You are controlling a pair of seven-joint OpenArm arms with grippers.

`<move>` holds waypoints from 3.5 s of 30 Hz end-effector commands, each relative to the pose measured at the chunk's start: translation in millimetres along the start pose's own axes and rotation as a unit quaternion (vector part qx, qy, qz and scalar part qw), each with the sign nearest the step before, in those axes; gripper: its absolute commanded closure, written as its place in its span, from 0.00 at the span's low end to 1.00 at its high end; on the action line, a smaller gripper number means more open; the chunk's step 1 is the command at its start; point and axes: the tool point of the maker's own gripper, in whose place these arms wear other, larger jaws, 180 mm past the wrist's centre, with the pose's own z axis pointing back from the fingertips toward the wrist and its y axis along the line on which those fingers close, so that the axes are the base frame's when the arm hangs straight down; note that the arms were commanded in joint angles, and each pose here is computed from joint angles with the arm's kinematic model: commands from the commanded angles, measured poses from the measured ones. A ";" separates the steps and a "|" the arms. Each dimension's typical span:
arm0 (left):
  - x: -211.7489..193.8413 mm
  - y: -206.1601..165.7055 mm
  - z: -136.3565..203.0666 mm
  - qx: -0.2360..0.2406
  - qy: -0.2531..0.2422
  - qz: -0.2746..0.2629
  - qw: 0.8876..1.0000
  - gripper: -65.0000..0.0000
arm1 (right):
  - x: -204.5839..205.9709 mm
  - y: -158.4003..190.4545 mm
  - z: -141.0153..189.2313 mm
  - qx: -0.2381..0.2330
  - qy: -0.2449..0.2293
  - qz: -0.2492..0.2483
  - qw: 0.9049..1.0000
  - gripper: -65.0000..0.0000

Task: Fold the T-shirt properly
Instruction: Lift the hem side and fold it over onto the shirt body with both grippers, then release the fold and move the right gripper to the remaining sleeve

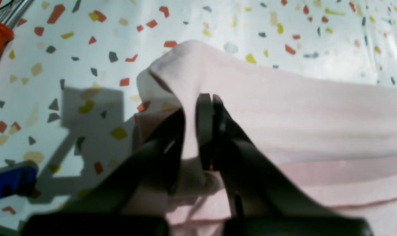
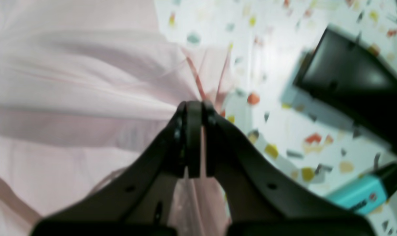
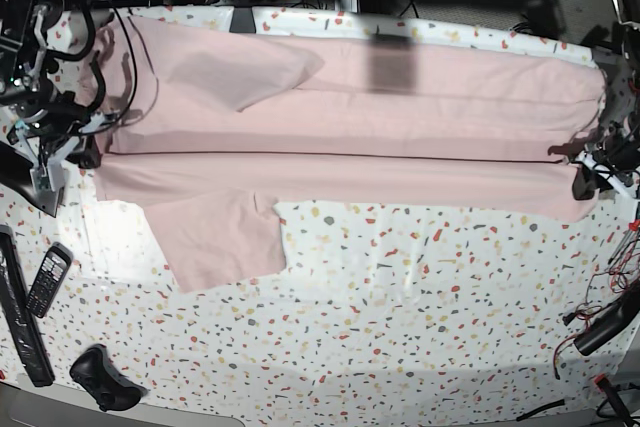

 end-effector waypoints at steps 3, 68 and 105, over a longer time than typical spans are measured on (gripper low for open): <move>18.6 9.9 5.8 0.014 -0.015 -0.021 1.000 1.00 | 4.0 -3.9 6.7 -0.004 -0.017 -0.009 1.000 1.00; 44.4 5.9 20.2 0.059 -0.061 -0.098 0.992 0.59 | 80.1 79.8 -151.1 0.092 0.202 -0.094 0.971 0.76; 43.0 6.2 20.4 0.059 -0.059 -0.098 0.992 0.59 | 161.7 101.9 -139.0 0.159 0.078 -0.015 0.984 0.63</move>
